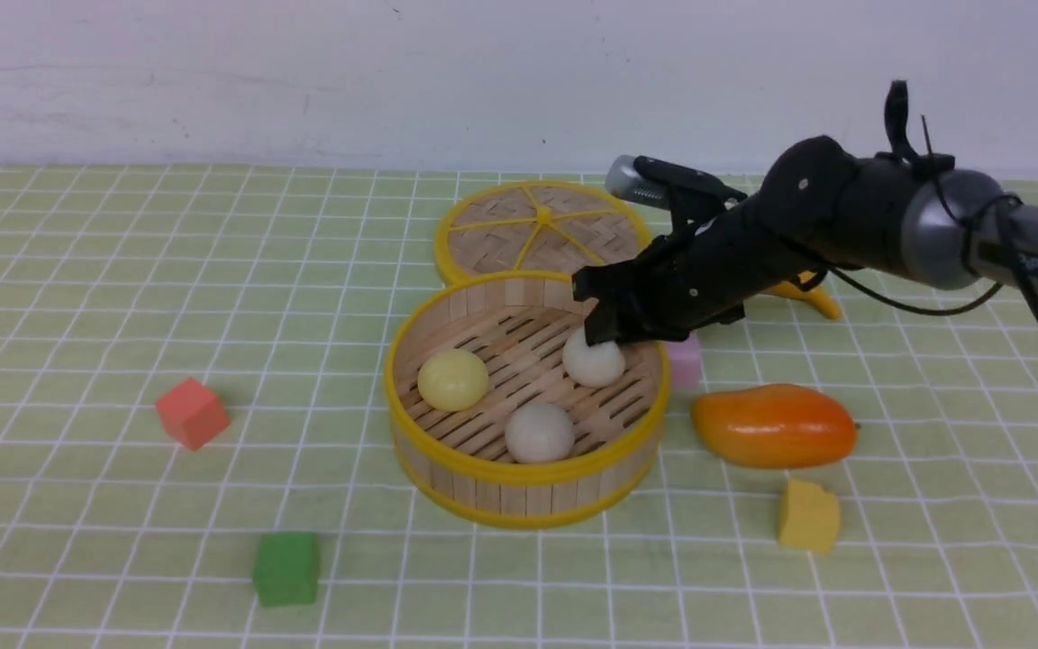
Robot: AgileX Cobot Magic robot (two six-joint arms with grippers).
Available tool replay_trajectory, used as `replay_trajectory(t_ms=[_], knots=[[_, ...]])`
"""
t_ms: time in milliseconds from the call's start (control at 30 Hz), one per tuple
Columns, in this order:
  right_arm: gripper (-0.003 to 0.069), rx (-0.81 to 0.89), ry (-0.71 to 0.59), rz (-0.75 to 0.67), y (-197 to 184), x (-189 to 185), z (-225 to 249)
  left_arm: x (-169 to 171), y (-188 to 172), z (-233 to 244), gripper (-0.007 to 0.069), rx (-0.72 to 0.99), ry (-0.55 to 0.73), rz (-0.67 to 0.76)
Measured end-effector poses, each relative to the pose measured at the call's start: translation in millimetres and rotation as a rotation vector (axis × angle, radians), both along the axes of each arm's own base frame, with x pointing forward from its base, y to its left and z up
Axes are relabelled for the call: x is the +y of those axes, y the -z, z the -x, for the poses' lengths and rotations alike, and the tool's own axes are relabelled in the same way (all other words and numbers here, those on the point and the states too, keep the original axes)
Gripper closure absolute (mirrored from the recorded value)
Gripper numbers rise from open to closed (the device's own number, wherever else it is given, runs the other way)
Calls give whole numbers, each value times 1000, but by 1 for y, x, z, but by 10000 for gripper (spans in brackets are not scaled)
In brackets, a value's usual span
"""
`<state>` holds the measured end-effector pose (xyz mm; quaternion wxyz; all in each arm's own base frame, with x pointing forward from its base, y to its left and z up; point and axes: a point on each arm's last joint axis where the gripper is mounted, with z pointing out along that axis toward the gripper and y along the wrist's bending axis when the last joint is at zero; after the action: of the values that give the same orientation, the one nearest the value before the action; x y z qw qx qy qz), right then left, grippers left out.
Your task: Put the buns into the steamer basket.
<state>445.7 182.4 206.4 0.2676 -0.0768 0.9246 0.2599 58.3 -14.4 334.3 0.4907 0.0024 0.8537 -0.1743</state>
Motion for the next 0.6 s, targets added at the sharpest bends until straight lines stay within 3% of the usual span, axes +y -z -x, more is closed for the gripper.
replay_trajectory(t_ms=[133, 233, 300, 400, 500, 600], knots=[[274, 12, -51, 11, -29, -2, 14, 1, 3, 1, 621, 36, -10, -15], [202, 57, -100, 89, -62, -12, 37, 0, 3, 2, 621, 48, -3, 13], [191, 91, -105, 182, -83, -24, 55, -3, 1, 2, 621, 37, 7, 55], [201, 72, -52, 268, -112, -41, 78, -5, -1, 1, 621, 17, 19, 86], [281, -45, 32, 303, -152, -65, 122, -4, -2, 3, 621, 8, 22, 96], [356, -137, 64, 287, -163, -77, 150, -3, -2, 4, 621, 3, 23, 101]])
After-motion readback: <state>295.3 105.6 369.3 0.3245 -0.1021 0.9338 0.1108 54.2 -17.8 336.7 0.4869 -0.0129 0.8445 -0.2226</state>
